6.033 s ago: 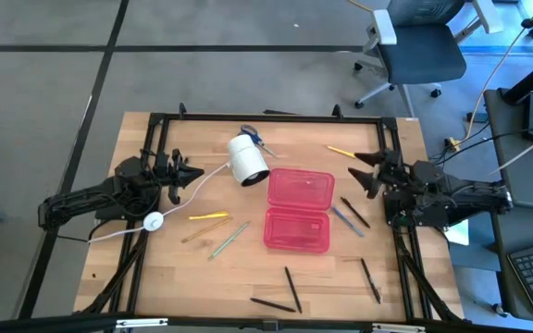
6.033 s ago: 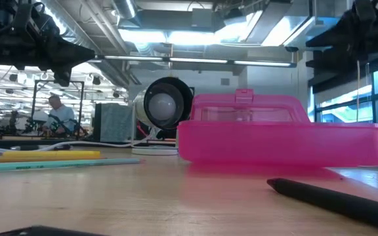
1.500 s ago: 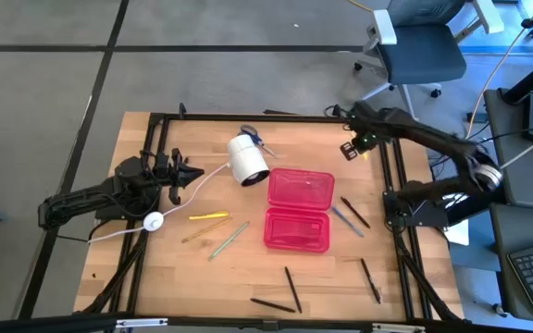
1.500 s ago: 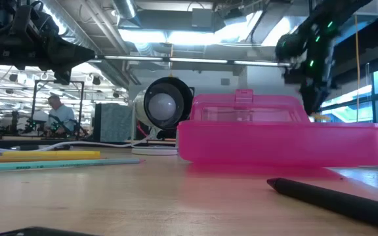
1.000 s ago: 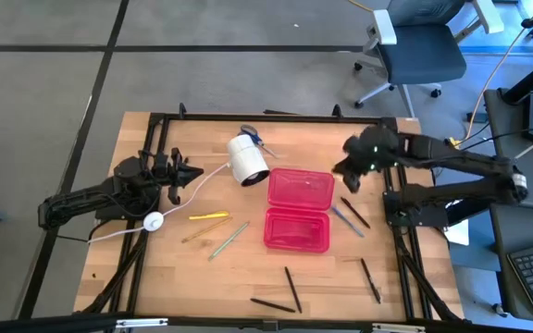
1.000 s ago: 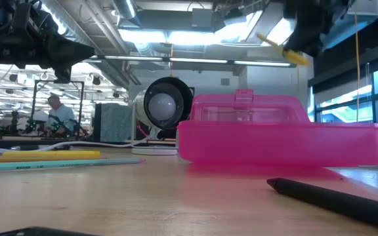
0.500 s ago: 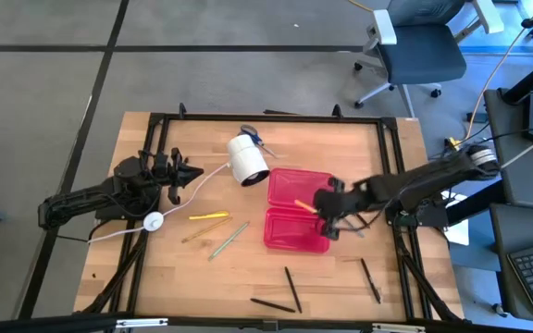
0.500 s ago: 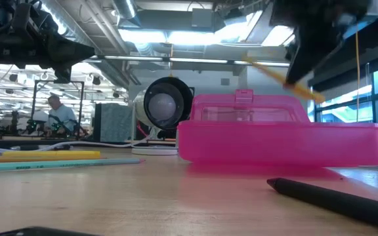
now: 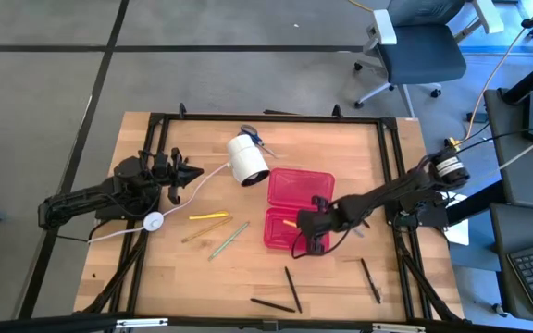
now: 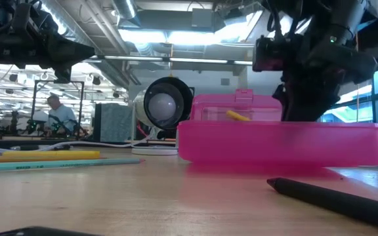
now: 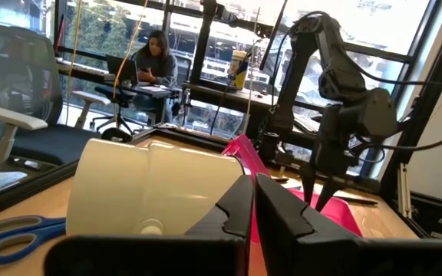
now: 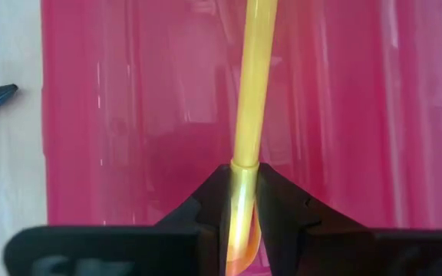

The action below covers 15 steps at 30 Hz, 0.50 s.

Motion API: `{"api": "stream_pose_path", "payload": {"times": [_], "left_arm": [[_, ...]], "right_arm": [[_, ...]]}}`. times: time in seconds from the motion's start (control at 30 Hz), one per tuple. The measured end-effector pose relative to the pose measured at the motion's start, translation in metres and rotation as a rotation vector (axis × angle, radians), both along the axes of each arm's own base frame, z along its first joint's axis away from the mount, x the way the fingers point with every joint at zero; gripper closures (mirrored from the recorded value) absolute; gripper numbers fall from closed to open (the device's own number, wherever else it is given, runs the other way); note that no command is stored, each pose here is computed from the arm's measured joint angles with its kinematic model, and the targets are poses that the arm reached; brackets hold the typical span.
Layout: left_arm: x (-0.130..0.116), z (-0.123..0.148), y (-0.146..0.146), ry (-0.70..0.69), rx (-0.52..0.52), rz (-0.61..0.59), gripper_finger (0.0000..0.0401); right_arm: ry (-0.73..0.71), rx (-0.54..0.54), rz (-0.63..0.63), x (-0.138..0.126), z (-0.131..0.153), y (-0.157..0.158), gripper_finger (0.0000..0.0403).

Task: Pick & place school supplies into a supply box
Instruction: Put the yellow pen into the pink supply box

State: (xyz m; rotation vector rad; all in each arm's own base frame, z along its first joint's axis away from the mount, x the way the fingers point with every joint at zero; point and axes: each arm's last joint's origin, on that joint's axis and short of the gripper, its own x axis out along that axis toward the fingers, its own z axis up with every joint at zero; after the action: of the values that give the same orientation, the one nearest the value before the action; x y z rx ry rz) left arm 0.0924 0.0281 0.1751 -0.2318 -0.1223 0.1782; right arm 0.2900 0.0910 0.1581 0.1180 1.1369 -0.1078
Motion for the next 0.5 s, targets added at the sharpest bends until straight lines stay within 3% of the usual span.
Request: {"api": "stream_pose_path", "payload": {"times": [0.5], "left_arm": [[0.0,-0.0001,0.0,0.006,0.027,0.002,0.0367]], "right_arm": [[0.004,0.01,-0.027,0.0042,-0.0085,0.0014,0.0341]]}}
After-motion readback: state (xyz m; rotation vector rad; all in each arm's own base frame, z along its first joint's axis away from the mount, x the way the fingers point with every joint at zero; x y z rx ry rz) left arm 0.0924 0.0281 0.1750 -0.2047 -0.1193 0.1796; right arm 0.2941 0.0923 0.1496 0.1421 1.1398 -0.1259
